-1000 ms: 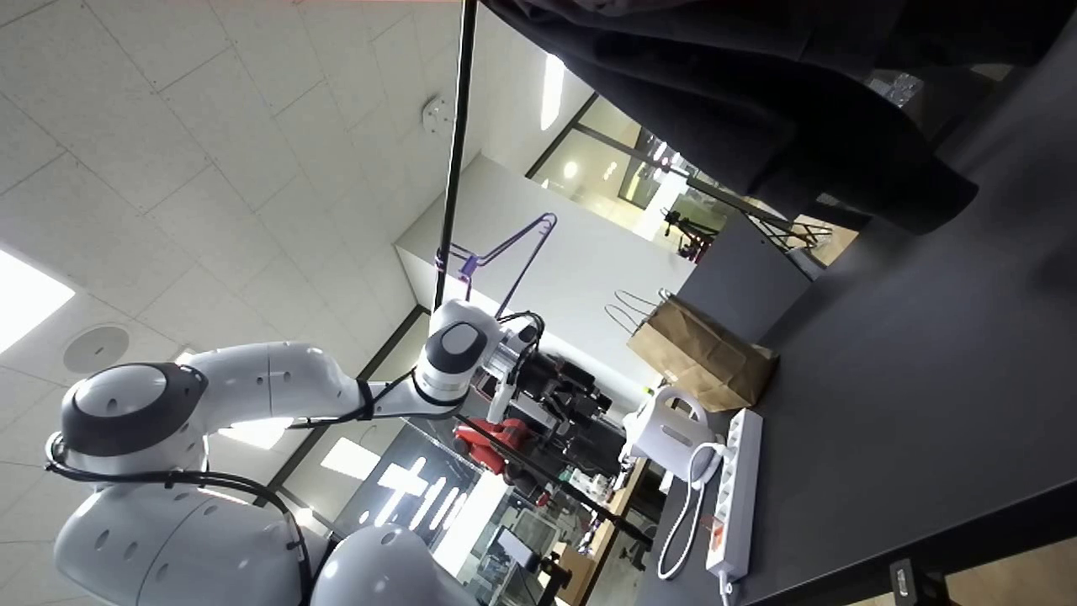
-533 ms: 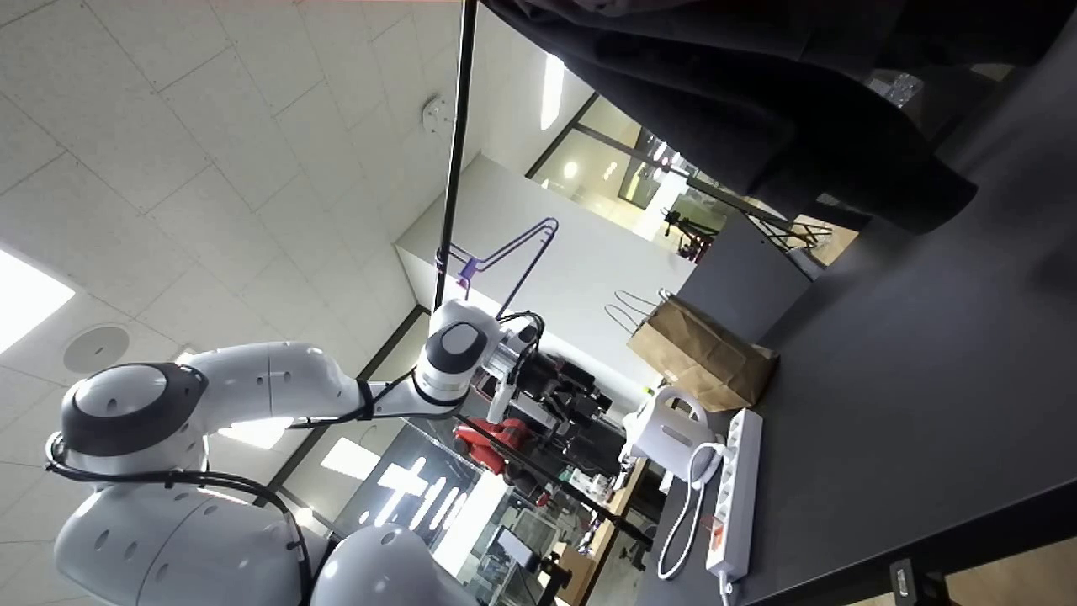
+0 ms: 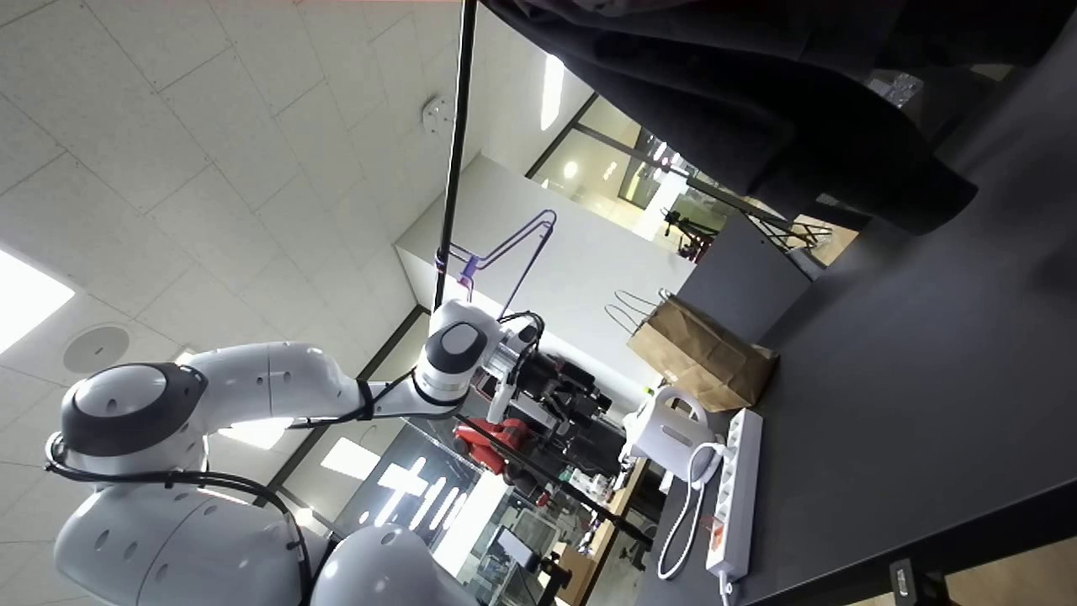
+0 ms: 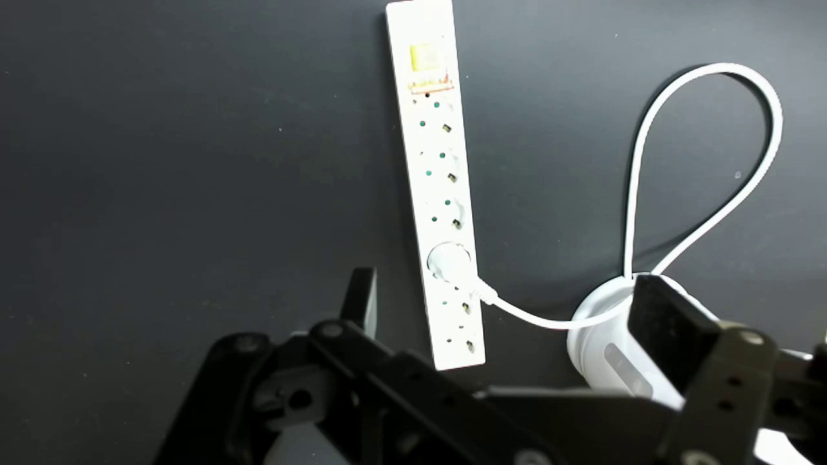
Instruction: Remove the first hanger from the left and put it on the table
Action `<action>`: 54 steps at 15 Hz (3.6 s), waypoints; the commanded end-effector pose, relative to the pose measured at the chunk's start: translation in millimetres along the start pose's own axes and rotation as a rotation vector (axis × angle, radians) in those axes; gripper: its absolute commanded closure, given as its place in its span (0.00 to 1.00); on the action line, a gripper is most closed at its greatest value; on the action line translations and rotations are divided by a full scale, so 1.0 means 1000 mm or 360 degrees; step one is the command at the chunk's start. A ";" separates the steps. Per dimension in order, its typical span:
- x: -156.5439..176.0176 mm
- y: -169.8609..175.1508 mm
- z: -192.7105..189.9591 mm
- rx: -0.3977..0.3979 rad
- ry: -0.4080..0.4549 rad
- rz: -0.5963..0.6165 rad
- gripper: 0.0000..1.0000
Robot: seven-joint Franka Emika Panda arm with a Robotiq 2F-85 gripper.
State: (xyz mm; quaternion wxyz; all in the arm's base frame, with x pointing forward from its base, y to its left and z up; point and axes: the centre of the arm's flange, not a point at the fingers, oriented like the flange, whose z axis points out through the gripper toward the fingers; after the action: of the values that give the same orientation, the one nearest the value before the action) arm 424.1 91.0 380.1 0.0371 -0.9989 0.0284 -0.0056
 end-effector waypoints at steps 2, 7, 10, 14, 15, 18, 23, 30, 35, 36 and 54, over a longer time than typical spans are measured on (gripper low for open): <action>0.000 0.000 0.000 0.0000 0.0000 0.0000 0.00; 0.000 0.000 0.000 0.0000 0.0000 0.0000 0.00; -0.003 0.000 -0.001 -0.0010 -0.0002 0.0013 0.00; -0.030 -0.013 -0.012 0.0073 -0.0104 -0.0101 0.00; -0.040 -0.019 -0.016 0.0088 -0.0125 -0.0163 0.00; -0.062 -0.037 -0.034 0.0110 -0.0156 -0.0323 0.00; -0.091 -0.057 -0.081 0.0105 -0.0135 -0.0545 0.00; -0.111 -0.065 -0.137 0.0139 -0.0063 -0.0717 0.00; -0.110 -0.073 -0.177 0.0134 -0.0049 -0.0592 0.00; -0.110 -0.074 -0.186 0.0127 -0.0056 -0.0551 0.00; -0.107 -0.042 -0.323 0.0345 0.0651 -0.0053 0.00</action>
State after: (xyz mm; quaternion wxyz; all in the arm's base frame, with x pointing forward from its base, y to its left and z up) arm 315.7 114.8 704.0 0.1377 -0.9673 0.0184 -0.2123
